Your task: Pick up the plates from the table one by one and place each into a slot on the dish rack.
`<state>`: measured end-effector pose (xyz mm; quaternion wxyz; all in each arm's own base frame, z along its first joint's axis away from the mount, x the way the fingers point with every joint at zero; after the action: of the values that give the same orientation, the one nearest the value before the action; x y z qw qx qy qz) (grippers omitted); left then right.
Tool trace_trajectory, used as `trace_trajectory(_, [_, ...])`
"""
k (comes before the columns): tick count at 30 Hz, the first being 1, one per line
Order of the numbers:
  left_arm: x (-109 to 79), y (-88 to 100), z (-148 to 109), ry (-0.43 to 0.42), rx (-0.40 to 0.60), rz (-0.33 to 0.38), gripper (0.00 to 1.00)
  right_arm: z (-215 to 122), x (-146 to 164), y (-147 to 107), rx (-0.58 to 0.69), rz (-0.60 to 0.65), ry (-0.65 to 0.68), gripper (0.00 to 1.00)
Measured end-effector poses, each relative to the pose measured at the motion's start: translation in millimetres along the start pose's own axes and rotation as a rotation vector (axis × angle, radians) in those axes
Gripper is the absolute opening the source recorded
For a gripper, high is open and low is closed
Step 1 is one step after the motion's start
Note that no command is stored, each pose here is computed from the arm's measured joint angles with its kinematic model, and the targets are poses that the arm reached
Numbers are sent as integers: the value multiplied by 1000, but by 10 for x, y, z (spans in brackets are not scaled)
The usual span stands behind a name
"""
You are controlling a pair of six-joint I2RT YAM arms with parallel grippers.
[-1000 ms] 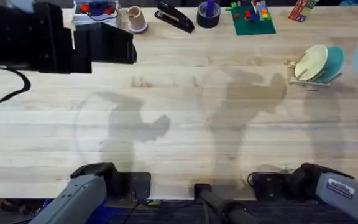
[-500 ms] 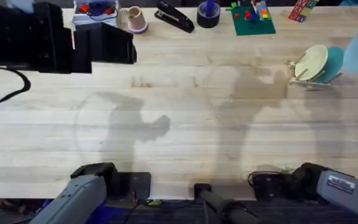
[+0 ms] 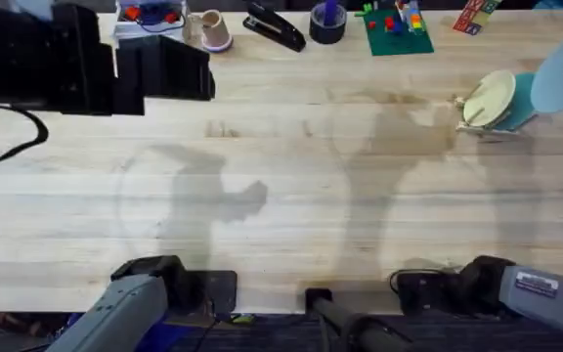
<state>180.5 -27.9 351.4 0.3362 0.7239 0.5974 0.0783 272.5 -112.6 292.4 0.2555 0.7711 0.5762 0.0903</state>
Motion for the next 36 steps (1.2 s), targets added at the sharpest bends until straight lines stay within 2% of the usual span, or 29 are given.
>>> trace_trajectory(15, [0,0,0,0,0,0,995,181,-129,21,36,34,-13,28])
trace_trajectory(23, [0,0,0,0,0,0,995,255,-62,58,34,22,55,28])
trace_trajectory(36, [0,0,-1,0,0,0,995,355,-55,143,13,-1,61,28])
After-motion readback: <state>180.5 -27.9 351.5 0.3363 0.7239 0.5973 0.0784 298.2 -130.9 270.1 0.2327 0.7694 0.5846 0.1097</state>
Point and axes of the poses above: each hand's point on the last joint's axis, 136 mm out from that joint toward the fingers, its own z axis out along the fingers, its own x axis along the line the jaws close on, y = z × x, the point moved 6 cm from there along -z, back along the fingers, and after that the axes turned 3 degrees about z, right-handed, at the moved point
